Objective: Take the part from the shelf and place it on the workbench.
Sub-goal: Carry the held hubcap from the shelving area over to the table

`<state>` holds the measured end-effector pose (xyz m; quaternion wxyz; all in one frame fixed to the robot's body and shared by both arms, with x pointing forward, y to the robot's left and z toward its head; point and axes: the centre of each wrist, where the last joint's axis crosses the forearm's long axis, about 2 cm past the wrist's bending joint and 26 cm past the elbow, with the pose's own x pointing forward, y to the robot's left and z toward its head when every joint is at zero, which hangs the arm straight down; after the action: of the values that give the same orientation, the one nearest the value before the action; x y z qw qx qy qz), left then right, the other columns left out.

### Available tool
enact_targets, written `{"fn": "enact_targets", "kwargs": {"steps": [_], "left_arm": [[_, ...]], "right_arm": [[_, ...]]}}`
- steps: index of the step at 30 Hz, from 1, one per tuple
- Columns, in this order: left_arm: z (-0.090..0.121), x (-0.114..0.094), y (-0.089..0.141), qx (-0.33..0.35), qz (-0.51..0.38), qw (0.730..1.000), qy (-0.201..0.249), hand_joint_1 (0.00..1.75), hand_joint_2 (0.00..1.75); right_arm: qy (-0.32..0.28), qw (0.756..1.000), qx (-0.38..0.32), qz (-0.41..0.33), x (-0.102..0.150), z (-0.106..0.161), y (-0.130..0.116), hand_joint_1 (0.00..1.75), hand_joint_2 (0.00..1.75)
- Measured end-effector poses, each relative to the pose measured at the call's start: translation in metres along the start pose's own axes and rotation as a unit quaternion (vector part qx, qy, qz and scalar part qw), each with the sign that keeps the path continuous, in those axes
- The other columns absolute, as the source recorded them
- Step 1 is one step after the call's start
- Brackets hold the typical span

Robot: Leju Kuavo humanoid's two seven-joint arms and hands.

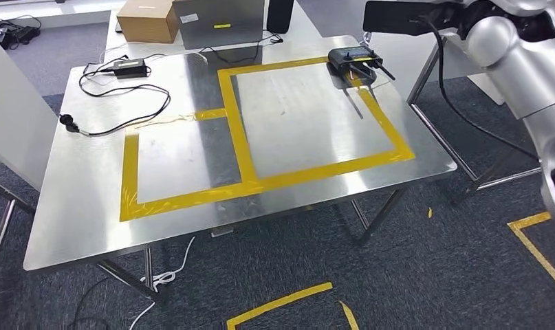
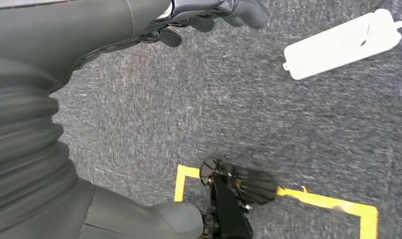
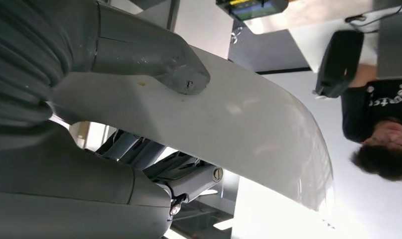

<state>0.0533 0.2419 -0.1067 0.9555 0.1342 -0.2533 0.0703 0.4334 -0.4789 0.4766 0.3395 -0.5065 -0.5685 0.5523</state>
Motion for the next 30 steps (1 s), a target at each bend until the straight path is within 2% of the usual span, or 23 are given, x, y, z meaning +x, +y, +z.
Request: {"fn": "enact_targets", "kwargs": {"steps": [9,15,23,30], "left_arm": [[0.002,-0.004,0.000,0.003,0.000,1.000,0.010,0.00,1.75],[0.000,0.001,0.000,0.017,-0.001,1.000,0.011,0.00,1.75],[0.001,-0.001,0.001,0.032,-0.007,0.999,0.000,0.00,1.75],[0.001,0.000,0.000,0.032,-0.007,0.999,-0.014,0.00,1.75]], "right_arm": [[0.001,1.000,0.019,-0.001,0.000,0.002,0.012,1.75,1.75],[0.001,1.000,0.010,0.005,0.000,0.001,0.002,1.75,1.75],[-0.046,0.998,0.010,-0.027,0.006,-0.001,0.017,1.75,1.75],[-0.060,0.997,0.013,-0.046,0.008,-0.001,0.024,1.75,1.75]]}}
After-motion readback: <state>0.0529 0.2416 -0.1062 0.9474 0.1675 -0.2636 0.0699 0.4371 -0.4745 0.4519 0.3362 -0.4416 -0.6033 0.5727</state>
